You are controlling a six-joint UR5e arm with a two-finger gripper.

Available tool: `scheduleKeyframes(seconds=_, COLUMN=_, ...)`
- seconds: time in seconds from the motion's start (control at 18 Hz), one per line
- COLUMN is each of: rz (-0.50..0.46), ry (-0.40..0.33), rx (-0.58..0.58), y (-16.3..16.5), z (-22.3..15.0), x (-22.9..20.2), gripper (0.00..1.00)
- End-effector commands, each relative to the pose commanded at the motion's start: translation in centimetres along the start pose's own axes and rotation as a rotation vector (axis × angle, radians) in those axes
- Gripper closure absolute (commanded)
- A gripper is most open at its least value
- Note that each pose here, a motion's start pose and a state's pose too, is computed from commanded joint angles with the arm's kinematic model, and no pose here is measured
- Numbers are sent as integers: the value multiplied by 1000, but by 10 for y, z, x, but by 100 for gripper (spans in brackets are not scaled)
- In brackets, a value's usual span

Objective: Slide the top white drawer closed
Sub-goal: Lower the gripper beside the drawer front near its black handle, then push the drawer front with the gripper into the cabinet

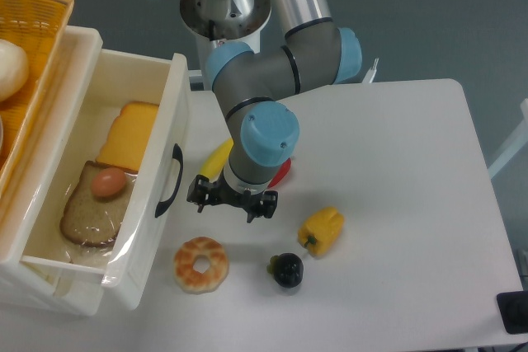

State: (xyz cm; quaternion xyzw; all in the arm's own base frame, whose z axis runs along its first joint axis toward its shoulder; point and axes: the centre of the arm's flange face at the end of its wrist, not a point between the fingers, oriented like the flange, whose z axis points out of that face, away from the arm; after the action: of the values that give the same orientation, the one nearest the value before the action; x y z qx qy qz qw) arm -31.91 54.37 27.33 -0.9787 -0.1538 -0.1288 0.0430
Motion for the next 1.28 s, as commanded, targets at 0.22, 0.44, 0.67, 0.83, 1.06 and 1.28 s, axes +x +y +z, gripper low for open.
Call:
scheduleKeyframes(seconds=0.22, rz=18, ry=0, rx=-4, y=-2, z=3, x=11, gripper=0)
scheduleKeyframes(seconds=0.44, rz=23, ry=2, rx=-4, y=-2, z=3, x=14, gripper=0)
scheduleKeyframes(seconds=0.67, rz=20, ry=14, rx=-15, y=-1, z=4, x=17, gripper=0)
scheduleKeyframes(seconds=0.83, rz=20, ry=17, rx=-20, y=0, z=4, x=17, gripper=0)
scheduleKeyframes(seconds=1.06, rz=20, ry=17, rx=-18, y=0, z=-3, x=19, gripper=0)
scheduleKeyframes(seconds=1.28, rz=26, ry=38, rx=-8, y=0, z=-6, x=24, gripper=0)
